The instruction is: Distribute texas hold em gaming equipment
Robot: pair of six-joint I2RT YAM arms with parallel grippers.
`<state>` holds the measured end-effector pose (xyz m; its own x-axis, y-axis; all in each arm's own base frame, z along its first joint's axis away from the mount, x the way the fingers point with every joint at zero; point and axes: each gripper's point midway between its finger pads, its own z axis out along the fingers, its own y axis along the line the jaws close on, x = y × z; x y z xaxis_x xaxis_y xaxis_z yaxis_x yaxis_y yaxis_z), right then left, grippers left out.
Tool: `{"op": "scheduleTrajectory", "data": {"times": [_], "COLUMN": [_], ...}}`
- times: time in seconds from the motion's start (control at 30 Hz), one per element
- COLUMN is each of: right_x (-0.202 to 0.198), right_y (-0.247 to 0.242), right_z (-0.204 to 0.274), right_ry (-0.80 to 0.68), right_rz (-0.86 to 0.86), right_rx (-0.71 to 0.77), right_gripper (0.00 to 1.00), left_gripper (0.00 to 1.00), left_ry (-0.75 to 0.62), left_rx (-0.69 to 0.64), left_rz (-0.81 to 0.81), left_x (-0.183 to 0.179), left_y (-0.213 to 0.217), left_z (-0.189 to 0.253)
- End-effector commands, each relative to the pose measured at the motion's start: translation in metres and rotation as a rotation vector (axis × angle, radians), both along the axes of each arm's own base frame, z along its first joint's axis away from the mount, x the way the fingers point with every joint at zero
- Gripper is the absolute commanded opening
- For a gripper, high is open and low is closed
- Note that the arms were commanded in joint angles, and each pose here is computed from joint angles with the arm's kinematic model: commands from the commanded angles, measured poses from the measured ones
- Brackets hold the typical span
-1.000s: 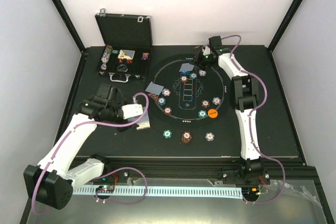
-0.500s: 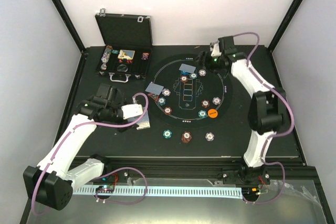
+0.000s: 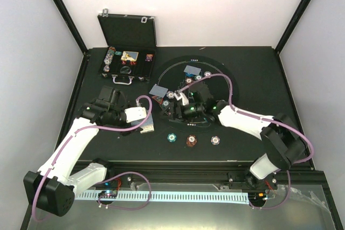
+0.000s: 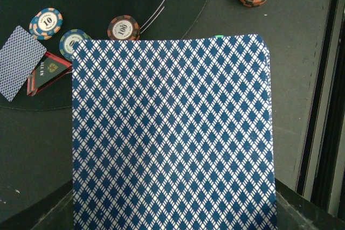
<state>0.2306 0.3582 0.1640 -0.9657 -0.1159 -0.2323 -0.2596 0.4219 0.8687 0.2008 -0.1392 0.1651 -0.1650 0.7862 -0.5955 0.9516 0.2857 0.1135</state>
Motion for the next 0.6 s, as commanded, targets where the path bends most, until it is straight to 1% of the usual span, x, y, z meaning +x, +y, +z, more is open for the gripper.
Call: {"op": "scheduleTrajectory", "data": {"times": [0.0, 0.23, 0.57], "right_x": [-0.019, -0.036, -0.044], "right_y": [0.027, 0.059, 0.098], "right_z": [0.035, 0.037, 0.023], "right_ry": [-0.024, 0.014, 0.083], "right_rz": [0.055, 0.130, 0.206], "right_rx": [0.157, 0.218, 0.237], "right_gripper": [0.94, 0.93, 0.88], "left_gripper": [0.02, 0.01, 0.02], "left_ry": [-0.007, -0.003, -0.012], "left_rx": [-0.036, -0.034, -0.054], "left_rz": [-0.010, -0.012, -0.024], "left_x": [-0.004, -0.006, -0.007], "left_y": [-0.004, -0.003, -0.006], "left_z": [0.008, 0.008, 0.012]}}
